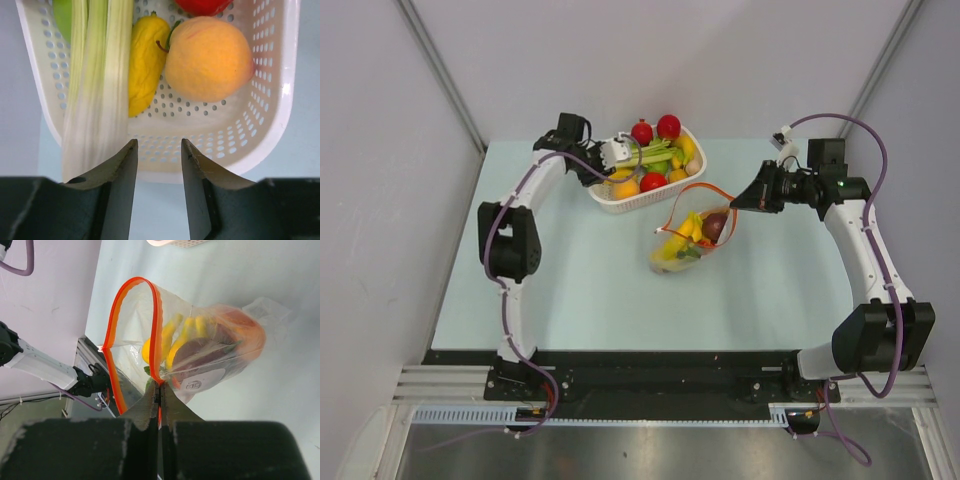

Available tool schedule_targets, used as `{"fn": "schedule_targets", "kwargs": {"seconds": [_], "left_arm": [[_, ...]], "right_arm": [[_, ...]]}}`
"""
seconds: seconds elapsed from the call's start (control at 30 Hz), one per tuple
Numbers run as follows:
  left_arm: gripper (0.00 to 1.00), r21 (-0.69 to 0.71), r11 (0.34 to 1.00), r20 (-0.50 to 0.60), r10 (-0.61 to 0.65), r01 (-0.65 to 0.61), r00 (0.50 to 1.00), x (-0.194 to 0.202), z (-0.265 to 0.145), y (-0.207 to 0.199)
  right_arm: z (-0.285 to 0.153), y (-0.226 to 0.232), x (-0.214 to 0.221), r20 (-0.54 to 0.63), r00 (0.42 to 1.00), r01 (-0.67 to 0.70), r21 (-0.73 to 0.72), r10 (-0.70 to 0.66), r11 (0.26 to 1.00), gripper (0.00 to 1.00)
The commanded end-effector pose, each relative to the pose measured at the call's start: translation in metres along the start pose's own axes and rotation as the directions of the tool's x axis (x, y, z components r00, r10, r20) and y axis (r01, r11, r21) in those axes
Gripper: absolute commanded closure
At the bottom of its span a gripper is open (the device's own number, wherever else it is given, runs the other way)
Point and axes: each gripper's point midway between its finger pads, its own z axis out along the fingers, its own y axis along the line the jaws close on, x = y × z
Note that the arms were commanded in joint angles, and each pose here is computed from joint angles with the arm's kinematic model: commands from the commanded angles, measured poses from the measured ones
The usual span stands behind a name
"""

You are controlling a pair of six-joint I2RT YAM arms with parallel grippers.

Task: Place the food in the zip-top bag and seal the zipper
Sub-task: Pick up the fake fruit from the bin.

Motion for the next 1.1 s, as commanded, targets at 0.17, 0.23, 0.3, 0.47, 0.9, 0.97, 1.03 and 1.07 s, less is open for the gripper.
{"fn": "schedule_targets", "kwargs": {"seconds": [0.17, 0.23, 0.3, 0.47, 0.9, 0.97, 1.03, 1.07], "left_arm": [[0.57, 0.026, 0.972, 0.031, 0.231, -0.232, 0.972, -0.017, 0.036, 0.010], [0.58, 0.028, 0.972, 0.037, 0.233, -0.235, 0.972, -0.020, 0.040, 0.010], [0.59, 0.026, 0.970, 0.026, 0.240, -0.241, 0.970, -0.017, 0.045, 0.012], [0.49, -0.016, 0.967, -0.014, 0.253, -0.254, 0.967, -0.007, 0.056, 0.021], [0.26, -0.054, 0.943, -0.027, 0.327, -0.328, 0.945, 0.000, 0.082, 0.027], [0.27, -0.034, 0.940, -0.025, 0.339, -0.340, 0.941, 0.001, 0.089, 0.020], [0.27, -0.019, 0.936, -0.018, 0.352, -0.352, 0.936, 0.002, 0.097, 0.016], [0.27, -0.016, 0.935, -0.017, 0.355, -0.355, 0.935, 0.002, 0.099, 0.015]], "right_arm": [[-0.006, 0.012, -0.018, 0.048, 0.997, 0.055, -0.023, -0.054, 0.998, 1.00], [-0.006, 0.013, -0.018, 0.051, 0.997, 0.057, -0.022, -0.056, 0.998, 1.00], [-0.007, 0.011, -0.017, 0.050, 0.997, 0.056, -0.014, -0.055, 0.998, 1.00], [-0.009, 0.010, -0.016, 0.050, 0.997, 0.056, -0.005, -0.056, 0.998, 1.00], [-0.007, 0.007, -0.019, 0.053, 0.997, 0.051, -0.005, -0.050, 0.999, 1.00], [-0.008, 0.007, -0.019, 0.054, 0.997, 0.050, -0.003, -0.050, 0.999, 1.00], [-0.007, 0.006, -0.019, 0.053, 0.997, 0.047, -0.001, -0.047, 0.999, 1.00], [-0.008, 0.006, -0.019, 0.054, 0.997, 0.049, -0.001, -0.048, 0.999, 1.00]]}}
